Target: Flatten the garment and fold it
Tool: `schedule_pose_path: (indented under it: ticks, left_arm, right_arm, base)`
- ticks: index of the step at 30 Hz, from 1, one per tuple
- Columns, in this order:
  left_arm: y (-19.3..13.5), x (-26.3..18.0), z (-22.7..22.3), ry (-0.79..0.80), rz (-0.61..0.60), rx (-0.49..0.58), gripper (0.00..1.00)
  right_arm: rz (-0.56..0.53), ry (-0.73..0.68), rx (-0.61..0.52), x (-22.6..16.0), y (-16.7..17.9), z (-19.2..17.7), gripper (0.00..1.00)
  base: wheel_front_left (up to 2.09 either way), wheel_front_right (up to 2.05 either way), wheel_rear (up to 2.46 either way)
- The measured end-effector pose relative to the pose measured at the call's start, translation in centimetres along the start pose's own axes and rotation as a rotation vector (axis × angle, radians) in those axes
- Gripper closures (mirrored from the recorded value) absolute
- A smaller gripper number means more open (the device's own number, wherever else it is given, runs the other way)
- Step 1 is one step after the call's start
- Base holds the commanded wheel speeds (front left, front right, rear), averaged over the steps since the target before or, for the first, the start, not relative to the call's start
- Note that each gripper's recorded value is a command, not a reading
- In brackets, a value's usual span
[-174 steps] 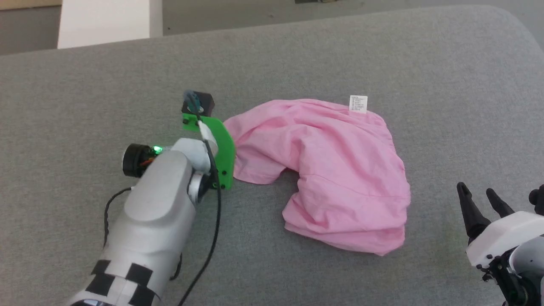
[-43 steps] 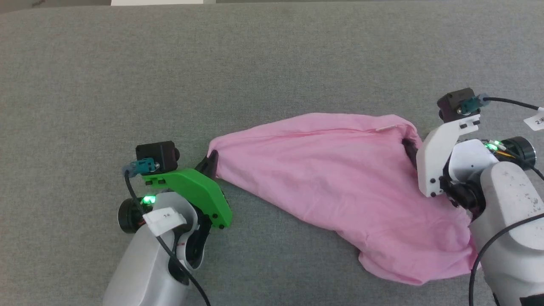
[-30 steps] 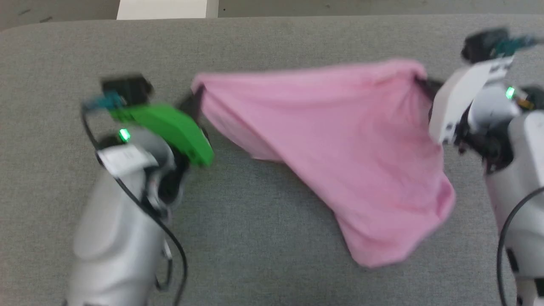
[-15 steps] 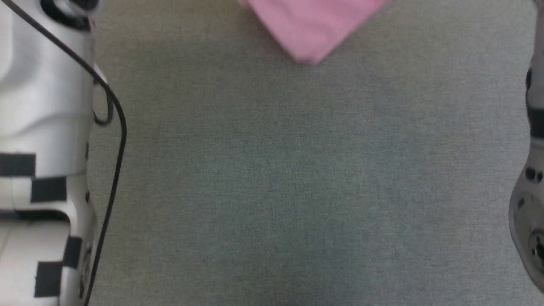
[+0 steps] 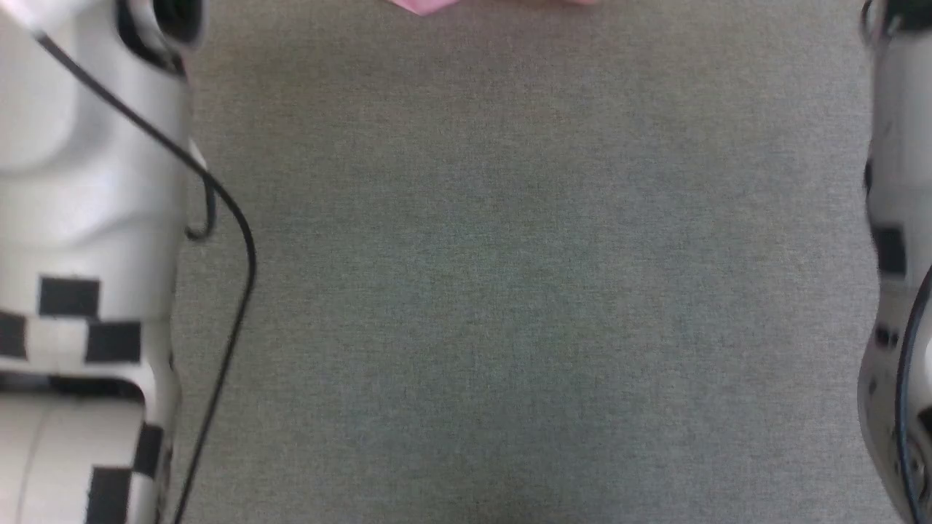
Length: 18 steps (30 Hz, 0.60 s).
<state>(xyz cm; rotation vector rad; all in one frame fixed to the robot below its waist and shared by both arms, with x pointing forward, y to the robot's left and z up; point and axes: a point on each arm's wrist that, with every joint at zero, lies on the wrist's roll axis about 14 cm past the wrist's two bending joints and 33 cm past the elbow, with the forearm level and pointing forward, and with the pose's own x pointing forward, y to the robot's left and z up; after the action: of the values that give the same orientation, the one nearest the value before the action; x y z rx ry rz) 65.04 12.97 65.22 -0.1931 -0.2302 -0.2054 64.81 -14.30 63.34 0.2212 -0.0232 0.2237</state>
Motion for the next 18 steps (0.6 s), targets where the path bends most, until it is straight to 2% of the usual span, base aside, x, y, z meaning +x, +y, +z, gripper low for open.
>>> schedule_pose_path:
  ticks: [4,11,18]
  left_arm:
    - [0.9,-3.9,-3.8,0.055,0.034,-0.042,1.00]
    - [1.9,-14.4,-8.9,0.169,0.145,-0.140,1.00]
    - [1.4,-26.4,-13.0,0.407,0.247,-0.215,1.00]
  right_arm:
    - [0.008,0.059,0.037,-3.4,-0.7,-4.2,1.00]
    - [0.006,0.181,0.118,-12.6,-1.2,-10.2,1.00]
    - [-0.011,0.470,0.180,-24.6,0.3,-17.4,1.00]
  base:
    - [0.00,0.00,0.00]
    - [0.00,0.00,0.00]
    - [0.00,0.00,0.00]
